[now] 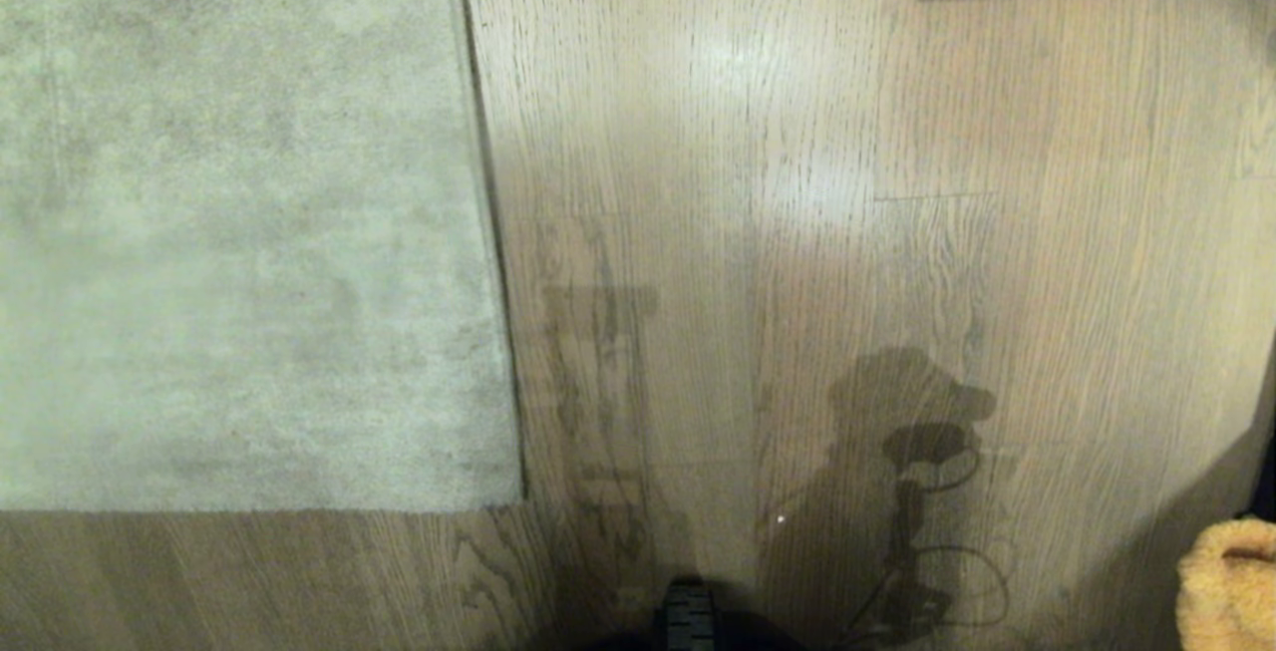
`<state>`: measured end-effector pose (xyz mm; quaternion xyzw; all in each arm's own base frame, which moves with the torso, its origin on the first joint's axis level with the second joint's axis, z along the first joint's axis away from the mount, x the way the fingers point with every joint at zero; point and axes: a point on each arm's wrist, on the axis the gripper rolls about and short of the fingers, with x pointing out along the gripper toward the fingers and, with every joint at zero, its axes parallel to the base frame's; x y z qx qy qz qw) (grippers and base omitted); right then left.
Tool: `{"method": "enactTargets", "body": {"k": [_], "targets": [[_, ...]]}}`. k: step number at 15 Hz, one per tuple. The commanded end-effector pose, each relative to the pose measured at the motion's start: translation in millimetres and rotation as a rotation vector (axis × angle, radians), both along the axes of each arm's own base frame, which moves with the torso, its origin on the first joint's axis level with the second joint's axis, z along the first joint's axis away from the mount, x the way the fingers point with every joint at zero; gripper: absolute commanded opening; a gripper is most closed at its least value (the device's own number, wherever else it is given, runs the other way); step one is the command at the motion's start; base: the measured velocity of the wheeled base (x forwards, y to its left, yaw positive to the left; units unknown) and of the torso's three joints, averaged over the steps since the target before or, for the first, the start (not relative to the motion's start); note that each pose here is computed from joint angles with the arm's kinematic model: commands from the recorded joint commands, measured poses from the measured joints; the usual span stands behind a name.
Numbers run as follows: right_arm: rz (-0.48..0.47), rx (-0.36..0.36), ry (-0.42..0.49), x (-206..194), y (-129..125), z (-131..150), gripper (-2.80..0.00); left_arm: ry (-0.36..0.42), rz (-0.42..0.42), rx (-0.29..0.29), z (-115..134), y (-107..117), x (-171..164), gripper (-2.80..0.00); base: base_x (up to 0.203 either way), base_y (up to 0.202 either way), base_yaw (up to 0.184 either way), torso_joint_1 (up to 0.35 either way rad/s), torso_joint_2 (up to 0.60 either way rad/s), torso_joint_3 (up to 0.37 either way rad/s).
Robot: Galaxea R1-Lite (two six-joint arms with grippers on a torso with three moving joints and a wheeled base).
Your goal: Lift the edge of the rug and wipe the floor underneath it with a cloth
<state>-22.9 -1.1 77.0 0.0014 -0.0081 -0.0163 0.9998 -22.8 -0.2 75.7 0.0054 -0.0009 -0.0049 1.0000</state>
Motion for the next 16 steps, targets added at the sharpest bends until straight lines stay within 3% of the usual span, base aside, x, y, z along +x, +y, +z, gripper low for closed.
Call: {"method": "enactTargets", "body": {"k": [1, 5, 8, 11, 16], "targets": [[0.000, 0.001, 0.002, 0, 0, 0, -2.80, 0.000, -0.002, 0.002, 0, 0, 0, -2.80, 0.000, 0.000, 0.000, 0.000, 0.00, 0.000], [0.000, 0.001, 0.002, 0, 0, 0, -2.80, 0.026, -0.003, -0.011, 14, 0, -3, -2.80, 0.000, 0.000, 0.000, 0.000, 0.00, 0.000], [0.000, 0.001, 0.001, 0, 0, 0, -2.80, 0.159, -0.015, -0.034, 38, 0, 8, -2.80, 0.000, 0.000, 0.000, 0.000, 0.00, 0.000], [0.000, 0.001, 0.002, 0, 0, 0, -2.80, 0.331, -0.072, -0.024, 68, -1, 40, -2.80, 0.000, 0.000, 0.000, 0.000, 0.00, 0.000], [0.000, 0.001, 0.002, 0, 0, 0, -2.80, 0.598, -0.259, 0.044, 80, -25, 112, -2.80, 0.000, 0.000, 0.000, 0.000, 0.00, 0.000]]}}
